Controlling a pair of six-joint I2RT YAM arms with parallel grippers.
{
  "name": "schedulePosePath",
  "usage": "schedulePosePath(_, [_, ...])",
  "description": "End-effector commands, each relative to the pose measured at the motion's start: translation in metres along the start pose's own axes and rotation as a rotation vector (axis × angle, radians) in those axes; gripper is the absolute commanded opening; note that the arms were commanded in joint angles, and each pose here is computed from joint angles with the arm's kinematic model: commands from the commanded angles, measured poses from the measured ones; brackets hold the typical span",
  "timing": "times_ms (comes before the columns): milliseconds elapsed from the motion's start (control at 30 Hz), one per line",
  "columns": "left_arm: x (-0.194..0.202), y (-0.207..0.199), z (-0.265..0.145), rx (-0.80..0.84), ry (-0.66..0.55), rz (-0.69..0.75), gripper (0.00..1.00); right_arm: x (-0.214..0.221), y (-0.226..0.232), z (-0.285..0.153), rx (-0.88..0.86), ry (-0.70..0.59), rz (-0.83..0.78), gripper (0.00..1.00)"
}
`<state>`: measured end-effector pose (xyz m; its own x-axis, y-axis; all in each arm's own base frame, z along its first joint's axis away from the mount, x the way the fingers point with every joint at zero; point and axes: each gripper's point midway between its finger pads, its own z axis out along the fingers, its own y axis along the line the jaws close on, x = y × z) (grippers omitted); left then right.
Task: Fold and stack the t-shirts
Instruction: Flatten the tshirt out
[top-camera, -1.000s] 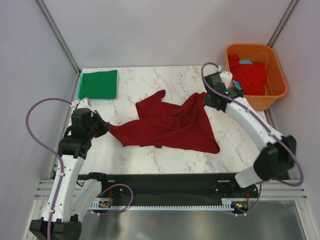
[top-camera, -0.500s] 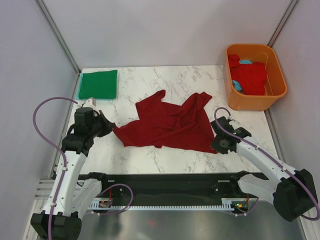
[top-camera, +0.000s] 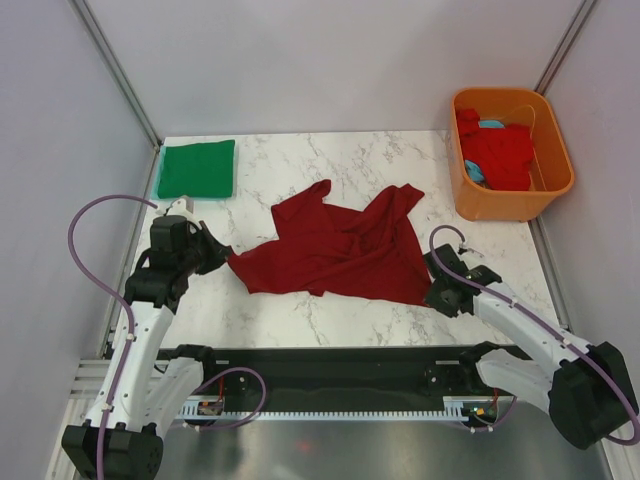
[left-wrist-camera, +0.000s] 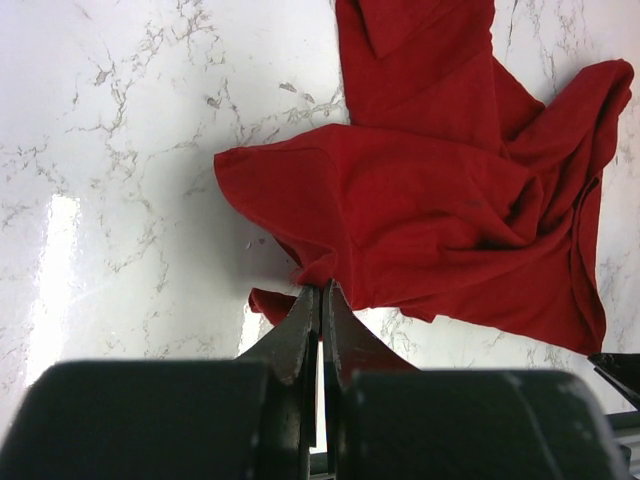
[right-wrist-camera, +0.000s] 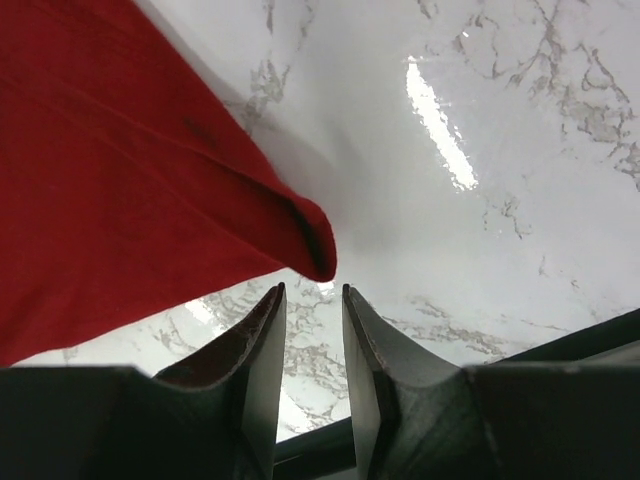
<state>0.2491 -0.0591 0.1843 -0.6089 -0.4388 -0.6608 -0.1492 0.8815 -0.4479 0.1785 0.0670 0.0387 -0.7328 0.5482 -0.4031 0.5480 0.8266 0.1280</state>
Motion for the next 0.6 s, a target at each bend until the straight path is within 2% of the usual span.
schedulePosePath(0, [-0.008, -0.007, -0.002, 0.038, -0.033, 0.014, 0.02, -0.009, -0.001, 0.009, 0.027, -0.062, 0.021, 0.37])
schedulePosePath(400, [-0.009, -0.006, 0.002, 0.024, -0.023, 0.012, 0.02, -0.017, -0.011, 0.025, 0.085, -0.132, 0.019, 0.36])
schedulePosePath(500, [-0.008, -0.006, 0.004, 0.027, -0.015, 0.005, 0.02, -0.018, -0.014, 0.027, 0.094, -0.148, 0.025, 0.33])
schedulePosePath(567, [-0.007, -0.007, 0.004, 0.034, -0.012, 0.003, 0.02, -0.018, -0.015, 0.029, 0.094, -0.155, 0.029, 0.26])
